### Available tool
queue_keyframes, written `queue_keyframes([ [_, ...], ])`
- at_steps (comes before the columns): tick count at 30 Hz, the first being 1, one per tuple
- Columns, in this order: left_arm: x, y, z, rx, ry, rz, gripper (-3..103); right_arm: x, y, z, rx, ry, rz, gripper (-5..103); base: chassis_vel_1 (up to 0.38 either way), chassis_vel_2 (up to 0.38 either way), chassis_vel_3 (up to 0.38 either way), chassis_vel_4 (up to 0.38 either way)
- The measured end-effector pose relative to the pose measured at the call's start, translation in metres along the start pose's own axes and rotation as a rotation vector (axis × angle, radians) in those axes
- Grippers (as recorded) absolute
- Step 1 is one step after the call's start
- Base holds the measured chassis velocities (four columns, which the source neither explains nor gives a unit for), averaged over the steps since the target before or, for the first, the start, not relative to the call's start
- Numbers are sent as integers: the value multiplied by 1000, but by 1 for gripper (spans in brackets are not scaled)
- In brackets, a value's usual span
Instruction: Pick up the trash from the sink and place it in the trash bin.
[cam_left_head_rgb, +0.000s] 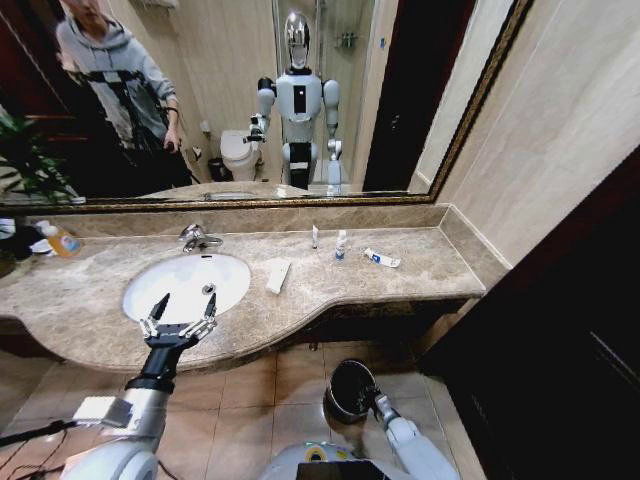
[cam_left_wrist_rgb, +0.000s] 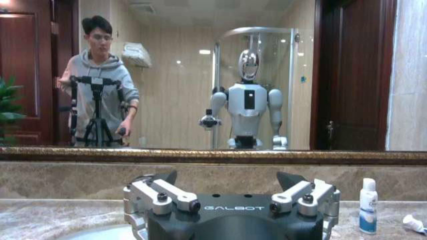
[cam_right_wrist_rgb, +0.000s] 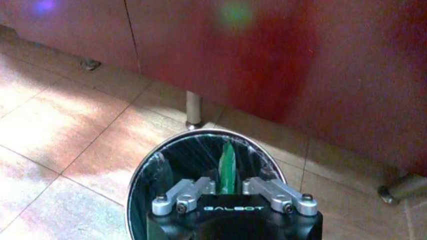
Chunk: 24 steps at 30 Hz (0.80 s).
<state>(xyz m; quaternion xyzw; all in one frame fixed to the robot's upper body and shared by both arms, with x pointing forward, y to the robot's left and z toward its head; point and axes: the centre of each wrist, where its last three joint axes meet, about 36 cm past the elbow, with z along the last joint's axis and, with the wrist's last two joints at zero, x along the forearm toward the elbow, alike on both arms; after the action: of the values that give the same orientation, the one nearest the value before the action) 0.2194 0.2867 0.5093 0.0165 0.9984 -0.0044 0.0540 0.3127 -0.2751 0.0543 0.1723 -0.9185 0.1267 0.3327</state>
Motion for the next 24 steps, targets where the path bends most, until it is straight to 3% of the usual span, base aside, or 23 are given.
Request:
queue_keyframes([
  [4, 0, 0, 0, 0, 0, 0, 100, 0, 1, 0, -3, -2, 0, 22, 0, 0, 0, 0],
  [5, 0, 0, 0, 0, 0, 0, 100, 0, 2, -1, -4, -4, 0, 34, 0, 0, 0, 0],
  [7, 0, 0, 0, 0, 0, 0, 100, -1, 3, -2, -5, -8, -1, 45, 0, 0, 0, 0],
  [10, 0, 0, 0, 0, 0, 0, 100, -1, 4, -4, -5, -15, 2, 51, 0, 0, 0, 0],
  [11, 0, 0, 0, 0, 0, 0, 100, 0, 4, -4, -5, -19, 5, 61, 0, 0, 0, 0],
  [16, 0, 0, 0, 0, 0, 0, 100, 5, -1, -11, -10, -60, 23, 73, 0, 0, 0, 0],
  [18, 0, 0, 0, 0, 0, 0, 100, 9, -6, -15, -23, -99, 39, 78, 0, 0, 0, 0],
  [19, 0, 0, 0, 0, 0, 0, 100, 17, -12, -18, -43, -170, 69, 89, 0, 0, 0, 0],
  [24, 0, 0, 0, 0, 0, 0, 100, 50, -34, -15, -77, -334, 197, 99, 0, 0, 0, 0],
])
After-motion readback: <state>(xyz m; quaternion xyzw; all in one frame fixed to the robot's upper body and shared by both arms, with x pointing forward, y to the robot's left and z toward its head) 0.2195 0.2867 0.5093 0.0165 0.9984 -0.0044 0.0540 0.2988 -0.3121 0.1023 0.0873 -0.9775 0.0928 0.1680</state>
